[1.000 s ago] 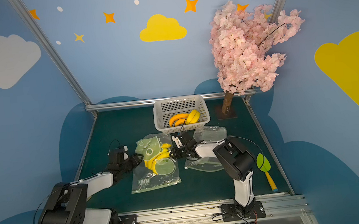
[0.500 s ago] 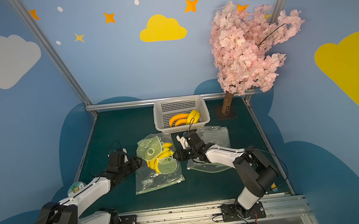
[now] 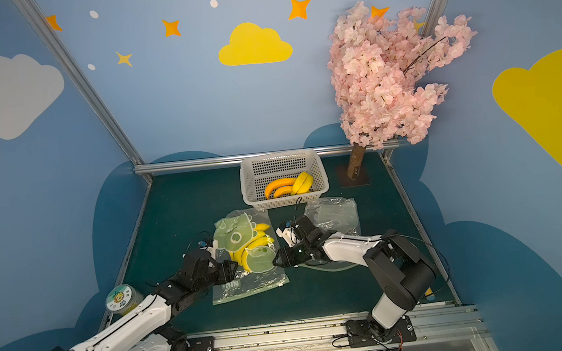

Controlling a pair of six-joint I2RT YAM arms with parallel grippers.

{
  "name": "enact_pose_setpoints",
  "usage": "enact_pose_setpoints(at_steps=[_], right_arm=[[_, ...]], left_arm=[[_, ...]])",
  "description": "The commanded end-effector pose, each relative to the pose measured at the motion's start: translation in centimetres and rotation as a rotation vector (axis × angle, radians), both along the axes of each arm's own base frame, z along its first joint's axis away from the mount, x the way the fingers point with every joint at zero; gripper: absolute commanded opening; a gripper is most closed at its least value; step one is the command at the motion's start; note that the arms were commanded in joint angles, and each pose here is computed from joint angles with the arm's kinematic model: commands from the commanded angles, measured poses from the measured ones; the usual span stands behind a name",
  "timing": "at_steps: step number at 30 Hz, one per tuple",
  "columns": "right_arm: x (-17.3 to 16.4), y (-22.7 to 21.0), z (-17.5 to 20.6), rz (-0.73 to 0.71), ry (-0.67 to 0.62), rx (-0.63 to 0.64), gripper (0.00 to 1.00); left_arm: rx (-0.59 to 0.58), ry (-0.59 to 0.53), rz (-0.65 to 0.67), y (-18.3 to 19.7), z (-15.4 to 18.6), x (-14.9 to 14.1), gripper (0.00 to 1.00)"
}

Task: Open the zip-top bag and take out the banana
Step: Unzip the zipper on the zipper food storage bag.

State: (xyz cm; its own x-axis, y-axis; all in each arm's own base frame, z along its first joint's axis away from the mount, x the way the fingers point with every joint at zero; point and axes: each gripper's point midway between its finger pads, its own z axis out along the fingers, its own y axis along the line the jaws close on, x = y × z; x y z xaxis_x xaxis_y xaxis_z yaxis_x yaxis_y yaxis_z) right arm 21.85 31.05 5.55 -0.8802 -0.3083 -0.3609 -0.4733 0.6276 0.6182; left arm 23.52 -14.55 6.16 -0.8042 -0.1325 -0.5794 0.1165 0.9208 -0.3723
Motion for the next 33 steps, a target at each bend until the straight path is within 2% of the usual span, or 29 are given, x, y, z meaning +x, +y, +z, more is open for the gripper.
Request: enact_pose_setpoints(at_steps=[1, 5, 10, 13, 17, 24, 30, 33], right_arm=[[0.2, -0.2, -1.3, -0.004, 0.039, -0.039, 0.51], [-0.7, -1.7, -3.8, -0.044, 0.090, -0.081, 0.50], [-2.0, -3.2, -4.9, -0.087, 0.097, -0.088, 0.50], [-2.2, -3.4, -4.3, -0.103, 0.084, -0.062, 0.51], [-3.0, -2.7, -4.6, -0.067, 0.135, -0.033, 0.50], [-3.7, -0.3, -4.4, -0.009, 0.234, 0.111, 0.45], [-4.6, -0.5, -4.4, 0.007, 0.290, 0.146, 0.34], [-4.6, -0.2, -3.6, 0.008, 0.311, 0.191, 0.22]], left_arm=[[0.001, -0.006, -0.046, -1.0, 0.0, -0.1, 0.70], [-0.001, 0.007, -0.073, -2.1, -0.5, -0.3, 0.70], [0.040, 0.043, -0.096, -2.8, -2.0, -1.1, 0.70], [0.041, 0.059, -0.092, -3.0, -2.7, -1.3, 0.70], [0.039, 0.063, -0.094, -3.3, -3.1, -1.3, 0.69], [0.057, 0.057, -0.089, -2.9, -3.2, -1.4, 0.68], [0.073, 0.039, -0.092, -2.5, -3.2, -1.5, 0.68], [0.076, 0.049, -0.097, -2.6, -3.5, -1.5, 0.68]])
